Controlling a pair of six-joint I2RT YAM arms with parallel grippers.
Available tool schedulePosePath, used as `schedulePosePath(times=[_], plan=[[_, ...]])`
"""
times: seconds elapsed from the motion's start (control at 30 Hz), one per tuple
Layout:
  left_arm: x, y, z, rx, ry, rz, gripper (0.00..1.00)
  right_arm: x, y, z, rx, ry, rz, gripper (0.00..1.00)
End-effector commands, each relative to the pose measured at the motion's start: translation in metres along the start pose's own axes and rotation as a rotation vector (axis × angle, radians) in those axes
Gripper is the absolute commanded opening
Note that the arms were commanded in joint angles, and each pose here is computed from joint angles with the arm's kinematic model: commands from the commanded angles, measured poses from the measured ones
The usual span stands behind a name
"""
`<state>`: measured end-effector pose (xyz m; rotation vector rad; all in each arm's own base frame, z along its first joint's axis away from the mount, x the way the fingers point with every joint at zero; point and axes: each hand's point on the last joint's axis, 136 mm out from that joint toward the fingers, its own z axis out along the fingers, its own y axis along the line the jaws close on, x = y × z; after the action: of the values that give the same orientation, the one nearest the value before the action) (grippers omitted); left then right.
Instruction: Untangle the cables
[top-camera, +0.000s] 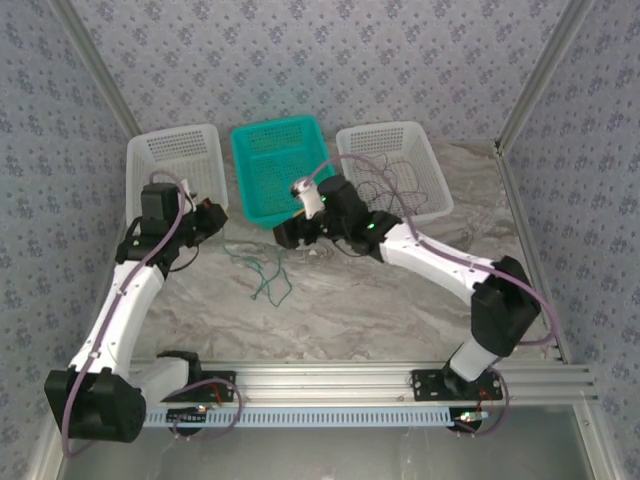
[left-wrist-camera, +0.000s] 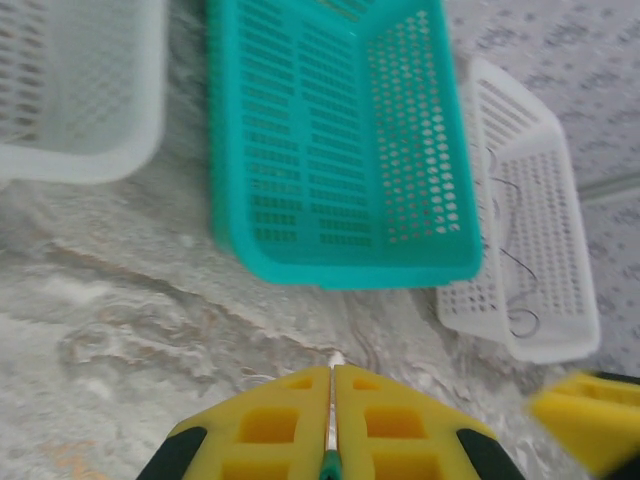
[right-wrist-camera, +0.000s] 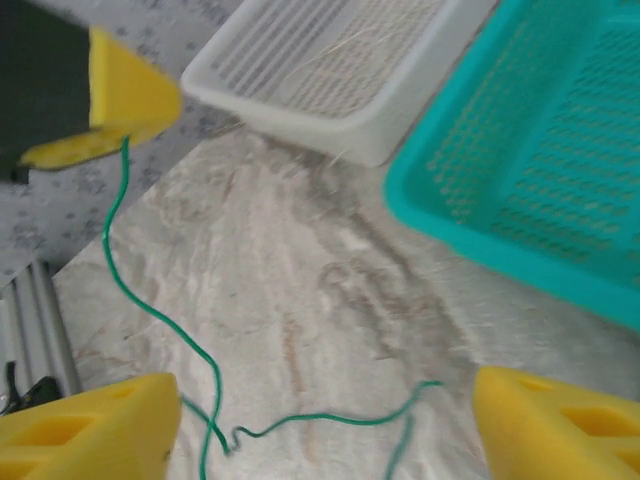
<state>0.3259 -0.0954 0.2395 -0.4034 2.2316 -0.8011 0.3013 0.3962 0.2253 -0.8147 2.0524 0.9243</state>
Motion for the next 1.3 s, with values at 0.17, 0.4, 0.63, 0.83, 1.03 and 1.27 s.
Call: schedulePosePath(times=[0.17,0.4,0.63,0.83,1.03,1.27], plan=[[0.002,-0.032,0.001,0.095,0.019,0.097,0.0,0.035,0.044,0.061,-0.207,-0.025,-0.194,0.9],[-0.001,-0.03,0.0,0.065,-0.004,0.101,0.0,0.053,0.039,0.063,-0.179,0.027,-0.203,0.9],[-0.029,-0.053,-0.017,0.1,-0.106,0.113,0.0,0.088,-0.003,0.045,0.014,0.082,-0.221,0.82],[-0.069,-0.101,-0.041,0.219,-0.207,0.142,0.0,0.077,0.001,0.004,-0.037,0.038,-0.242,0.83],[-0.097,-0.15,-0.046,0.386,-0.226,0.129,0.0,0.066,0.018,-0.018,-0.092,-0.025,-0.296,0.86],[-0.118,-0.183,-0.048,0.477,-0.254,0.151,0.0,0.026,0.008,-0.049,0.032,-0.188,-0.346,0.89]])
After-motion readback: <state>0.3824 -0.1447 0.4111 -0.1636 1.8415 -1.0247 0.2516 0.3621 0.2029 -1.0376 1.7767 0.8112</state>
